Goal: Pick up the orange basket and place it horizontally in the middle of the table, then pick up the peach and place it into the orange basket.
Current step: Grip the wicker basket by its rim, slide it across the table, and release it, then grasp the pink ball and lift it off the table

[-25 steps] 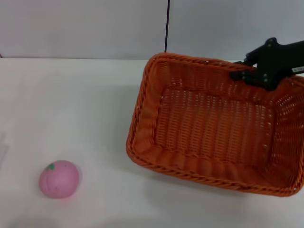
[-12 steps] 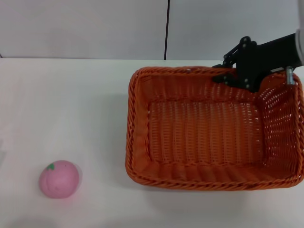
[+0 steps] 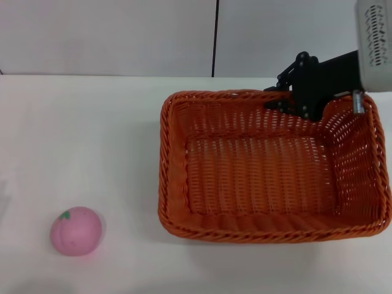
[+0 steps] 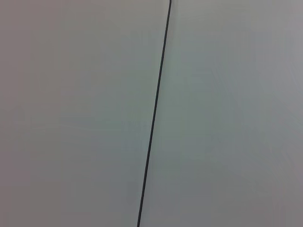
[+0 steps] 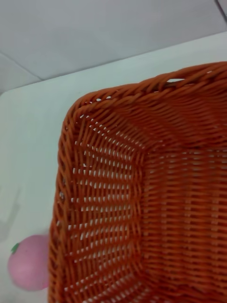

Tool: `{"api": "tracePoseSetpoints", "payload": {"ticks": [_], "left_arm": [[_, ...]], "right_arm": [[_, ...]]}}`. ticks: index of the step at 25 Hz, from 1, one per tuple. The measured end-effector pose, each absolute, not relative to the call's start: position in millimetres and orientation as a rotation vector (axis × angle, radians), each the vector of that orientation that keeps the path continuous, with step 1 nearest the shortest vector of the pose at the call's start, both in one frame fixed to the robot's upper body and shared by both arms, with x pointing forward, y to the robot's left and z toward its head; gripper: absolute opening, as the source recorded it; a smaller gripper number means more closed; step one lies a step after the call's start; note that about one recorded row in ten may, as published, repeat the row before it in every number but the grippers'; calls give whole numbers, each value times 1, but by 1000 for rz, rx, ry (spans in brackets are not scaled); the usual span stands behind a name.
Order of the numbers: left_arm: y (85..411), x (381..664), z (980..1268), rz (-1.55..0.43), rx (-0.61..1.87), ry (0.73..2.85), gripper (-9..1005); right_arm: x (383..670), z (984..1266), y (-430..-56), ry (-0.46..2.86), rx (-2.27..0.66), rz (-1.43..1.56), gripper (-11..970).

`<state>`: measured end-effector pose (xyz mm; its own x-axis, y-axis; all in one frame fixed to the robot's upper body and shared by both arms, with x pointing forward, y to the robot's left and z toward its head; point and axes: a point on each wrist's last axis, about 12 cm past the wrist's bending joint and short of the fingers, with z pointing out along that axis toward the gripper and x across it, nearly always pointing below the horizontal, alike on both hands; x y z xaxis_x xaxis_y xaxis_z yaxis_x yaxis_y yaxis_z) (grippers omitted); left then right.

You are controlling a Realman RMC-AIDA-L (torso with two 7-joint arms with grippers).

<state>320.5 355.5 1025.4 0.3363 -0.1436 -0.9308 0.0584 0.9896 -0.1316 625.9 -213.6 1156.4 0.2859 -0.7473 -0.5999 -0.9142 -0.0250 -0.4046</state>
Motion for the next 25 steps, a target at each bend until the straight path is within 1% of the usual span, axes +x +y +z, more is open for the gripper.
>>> {"api": "tracePoseSetpoints", "payload": {"ticks": [4, 11, 14, 15, 19, 22, 23, 25], "left_arm": [[355, 320, 1025, -140, -75, 1225, 827], [356, 316, 1024, -186, -81, 1247, 827], [360, 312, 1024, -224, -98, 1261, 827], [362, 311, 1024, -244, -91, 1270, 827], [372, 303, 1029, -344, 16, 1343, 827], [379, 304, 1031, -455, 107, 1430, 827], [379, 304, 1031, -455, 107, 1430, 827], [381, 314, 1031, -598, 228, 1549, 827]], "right_arm": [[627, 1152, -210, 1504, -1794, 243, 160], [625, 1156, -208, 1480, -1744, 259, 194], [622, 1159, -213, 1463, -1660, 277, 393], [619, 1162, -217, 1450, -1614, 287, 417], [601, 1172, -238, 1389, -1363, 362, 515], [579, 1179, -259, 1318, -1125, 452, 518], [571, 1179, -267, 1297, -1046, 485, 519], [552, 1176, -284, 1260, -901, 550, 521]]}}
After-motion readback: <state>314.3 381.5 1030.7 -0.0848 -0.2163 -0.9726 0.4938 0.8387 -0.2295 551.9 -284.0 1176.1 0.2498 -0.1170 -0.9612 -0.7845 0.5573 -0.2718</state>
